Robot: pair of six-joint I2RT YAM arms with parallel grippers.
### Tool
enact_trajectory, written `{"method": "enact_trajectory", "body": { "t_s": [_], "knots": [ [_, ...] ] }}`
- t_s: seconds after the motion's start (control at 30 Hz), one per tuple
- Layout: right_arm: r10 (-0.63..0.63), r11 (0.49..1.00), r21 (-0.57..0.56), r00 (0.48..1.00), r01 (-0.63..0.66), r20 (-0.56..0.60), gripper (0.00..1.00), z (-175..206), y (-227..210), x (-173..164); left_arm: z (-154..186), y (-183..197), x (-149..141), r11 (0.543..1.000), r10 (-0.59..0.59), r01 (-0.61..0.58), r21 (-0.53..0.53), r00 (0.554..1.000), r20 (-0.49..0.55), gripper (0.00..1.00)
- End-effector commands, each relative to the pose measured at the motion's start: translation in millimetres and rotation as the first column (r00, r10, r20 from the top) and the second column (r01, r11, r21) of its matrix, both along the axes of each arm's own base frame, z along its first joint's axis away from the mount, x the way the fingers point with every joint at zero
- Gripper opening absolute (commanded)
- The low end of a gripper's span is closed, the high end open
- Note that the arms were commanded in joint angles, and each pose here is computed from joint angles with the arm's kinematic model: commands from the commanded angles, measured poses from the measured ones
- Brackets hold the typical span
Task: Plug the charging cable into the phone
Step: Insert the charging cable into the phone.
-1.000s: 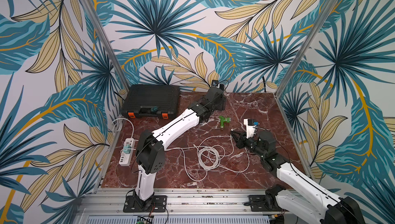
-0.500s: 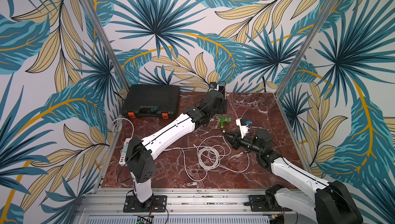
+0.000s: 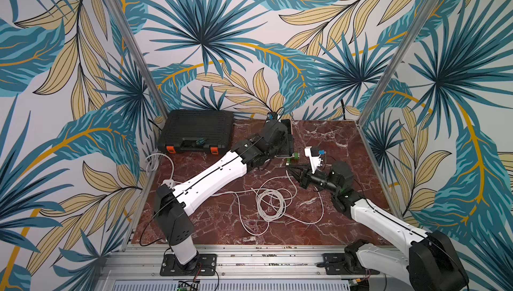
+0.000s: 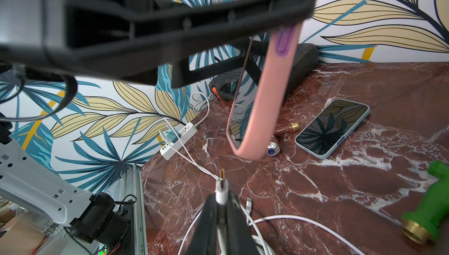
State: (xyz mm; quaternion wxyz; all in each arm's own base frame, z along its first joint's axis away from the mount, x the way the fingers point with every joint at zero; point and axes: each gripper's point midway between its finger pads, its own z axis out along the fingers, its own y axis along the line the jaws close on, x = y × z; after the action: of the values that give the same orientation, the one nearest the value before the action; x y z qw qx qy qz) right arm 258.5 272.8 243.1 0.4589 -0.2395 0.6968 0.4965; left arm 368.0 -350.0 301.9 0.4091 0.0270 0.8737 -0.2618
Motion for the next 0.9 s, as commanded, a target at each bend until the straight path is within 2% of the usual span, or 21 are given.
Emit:
{"method": "enact_trajectory", "body": {
  "t_s": [0.0, 0.67, 0.87],
  "knots": [
    [0.012, 1.000, 0.013, 1.000, -0.012, 0.004, 0.00, 9.3, 5.8, 2.5, 21.8, -2.7, -2.7, 0.998, -0.008, 0.010, -0.057, 0.999, 0.038, 0.00],
    [-0.019, 1.000, -0.014, 0.999, 0.019, -0.032, 0.00, -3.6, 6.0, 10.6, 21.0, -3.3, -13.5, 0.997, -0.045, 0.047, -0.067, 0.998, 0.035, 0.00],
    [-0.024, 1.000, -0.011, 0.999, 0.024, -0.029, 0.00, -3.5, 5.4, 11.1, 10.4, -3.1, -19.0, 0.997, -0.061, 0.062, -0.051, 0.998, 0.018, 0.00]
  ]
}}
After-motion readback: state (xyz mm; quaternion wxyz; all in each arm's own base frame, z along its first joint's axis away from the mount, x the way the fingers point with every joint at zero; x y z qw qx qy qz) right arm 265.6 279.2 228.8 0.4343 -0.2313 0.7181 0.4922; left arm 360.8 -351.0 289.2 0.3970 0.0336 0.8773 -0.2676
